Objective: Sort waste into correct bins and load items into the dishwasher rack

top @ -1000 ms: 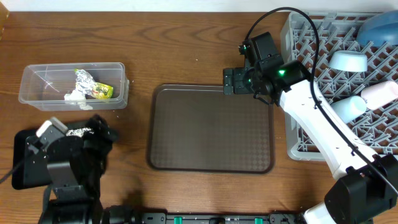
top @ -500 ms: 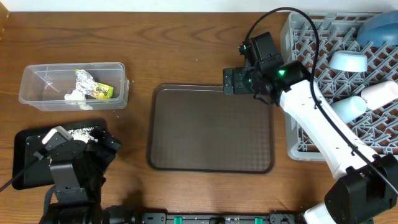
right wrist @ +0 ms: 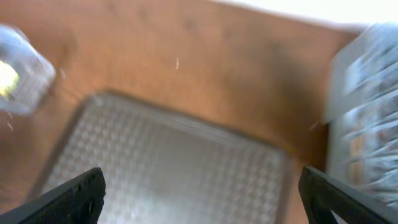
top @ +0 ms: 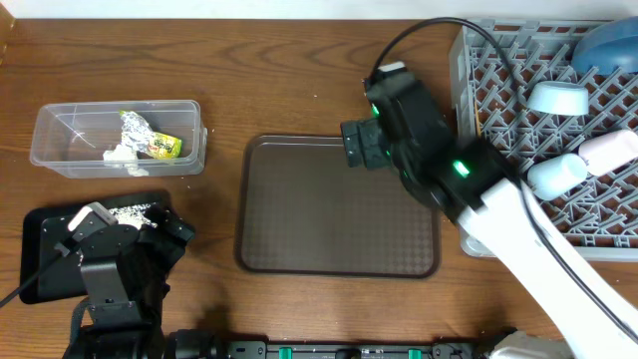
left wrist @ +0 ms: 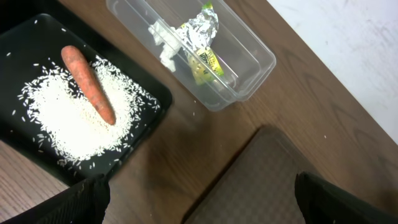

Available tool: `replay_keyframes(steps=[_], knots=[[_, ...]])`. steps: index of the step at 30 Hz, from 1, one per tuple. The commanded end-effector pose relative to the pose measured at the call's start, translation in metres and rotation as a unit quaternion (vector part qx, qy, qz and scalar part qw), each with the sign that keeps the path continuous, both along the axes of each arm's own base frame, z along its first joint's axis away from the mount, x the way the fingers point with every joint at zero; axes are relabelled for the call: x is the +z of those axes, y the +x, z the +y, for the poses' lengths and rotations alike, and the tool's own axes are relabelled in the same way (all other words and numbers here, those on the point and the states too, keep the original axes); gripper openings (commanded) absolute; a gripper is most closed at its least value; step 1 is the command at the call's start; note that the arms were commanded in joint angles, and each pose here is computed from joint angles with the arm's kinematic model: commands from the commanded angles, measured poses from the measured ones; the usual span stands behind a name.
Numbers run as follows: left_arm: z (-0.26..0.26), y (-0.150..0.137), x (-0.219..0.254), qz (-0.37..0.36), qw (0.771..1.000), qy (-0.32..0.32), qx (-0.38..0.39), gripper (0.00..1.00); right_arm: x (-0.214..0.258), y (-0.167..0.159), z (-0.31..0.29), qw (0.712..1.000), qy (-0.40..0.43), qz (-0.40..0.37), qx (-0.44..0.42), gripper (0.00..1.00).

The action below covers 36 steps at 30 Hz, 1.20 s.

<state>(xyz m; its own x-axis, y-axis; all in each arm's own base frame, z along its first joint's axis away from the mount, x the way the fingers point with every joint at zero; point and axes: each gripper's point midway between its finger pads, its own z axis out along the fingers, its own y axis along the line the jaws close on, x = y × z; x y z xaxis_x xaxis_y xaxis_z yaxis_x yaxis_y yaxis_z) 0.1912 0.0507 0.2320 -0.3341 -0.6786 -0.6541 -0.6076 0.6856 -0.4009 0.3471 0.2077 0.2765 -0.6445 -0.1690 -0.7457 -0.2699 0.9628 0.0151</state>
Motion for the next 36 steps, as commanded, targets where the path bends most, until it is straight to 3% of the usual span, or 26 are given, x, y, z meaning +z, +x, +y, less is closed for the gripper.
replay_keyframes(steps=[1, 7, 14, 24, 36], knots=[[-0.002, 0.0, 0.002, -0.003, 1.0, -0.007, -0.001, 0.98, 0.027, -0.005, -0.053, 0.994, -0.052, -0.067, -0.069, 0.99], [-0.002, 0.0, 0.002, -0.003, 1.0, -0.007, -0.001, 0.98, -0.009, -0.024, -0.105, 0.992, 0.032, -0.063, -0.102, 0.99], [-0.002, 0.0, 0.002, -0.003, 1.0, -0.007, -0.001, 0.98, -0.018, -0.052, -0.133, 0.975, 0.121, -0.178, -0.061, 0.99], [-0.002, 0.0, 0.002, -0.003, 1.0, -0.007, -0.001, 0.98, -0.049, -0.099, -0.178, 0.943, 0.142, -0.283, -0.104, 0.99], [-0.002, 0.0, 0.002, -0.003, 1.0, -0.007, -0.001, 0.98, -0.099, -0.103, -0.185, 0.927, 0.148, -0.329, -0.104, 0.99]])
